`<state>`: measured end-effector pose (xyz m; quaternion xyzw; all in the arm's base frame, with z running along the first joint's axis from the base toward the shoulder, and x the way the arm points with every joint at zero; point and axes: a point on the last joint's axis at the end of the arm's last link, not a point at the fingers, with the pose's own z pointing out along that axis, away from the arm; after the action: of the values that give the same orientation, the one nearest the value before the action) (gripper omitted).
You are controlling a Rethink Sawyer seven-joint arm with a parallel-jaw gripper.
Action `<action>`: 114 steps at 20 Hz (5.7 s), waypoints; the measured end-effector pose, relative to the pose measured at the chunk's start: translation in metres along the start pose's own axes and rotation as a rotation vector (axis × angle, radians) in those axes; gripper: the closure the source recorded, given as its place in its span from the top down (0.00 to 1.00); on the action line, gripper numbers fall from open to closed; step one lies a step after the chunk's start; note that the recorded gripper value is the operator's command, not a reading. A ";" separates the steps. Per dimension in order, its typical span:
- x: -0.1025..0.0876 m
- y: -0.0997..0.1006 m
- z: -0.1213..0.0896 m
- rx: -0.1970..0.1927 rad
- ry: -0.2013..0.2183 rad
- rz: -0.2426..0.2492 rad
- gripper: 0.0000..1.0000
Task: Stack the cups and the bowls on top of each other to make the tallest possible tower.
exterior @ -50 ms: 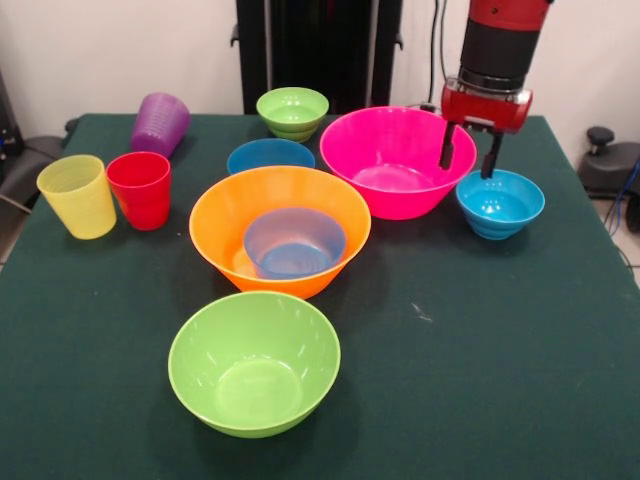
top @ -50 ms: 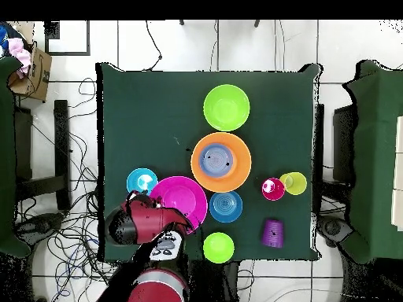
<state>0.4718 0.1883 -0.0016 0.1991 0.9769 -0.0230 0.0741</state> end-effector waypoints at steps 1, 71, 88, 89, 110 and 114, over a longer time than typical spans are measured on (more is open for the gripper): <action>0.003 0.000 0.002 0.002 0.004 -0.003 1.00; 0.059 -0.059 0.032 0.021 0.138 -0.202 1.00; 0.050 -0.078 0.030 0.110 0.079 -0.244 0.00; 0.050 -0.078 0.030 0.110 0.078 -0.244 0.00; -0.062 -0.104 -0.046 0.107 0.047 -0.021 0.00; -0.091 -0.101 -0.075 0.107 0.046 0.011 0.00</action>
<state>0.5049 0.0662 0.0881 0.2087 0.9746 -0.0703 0.0407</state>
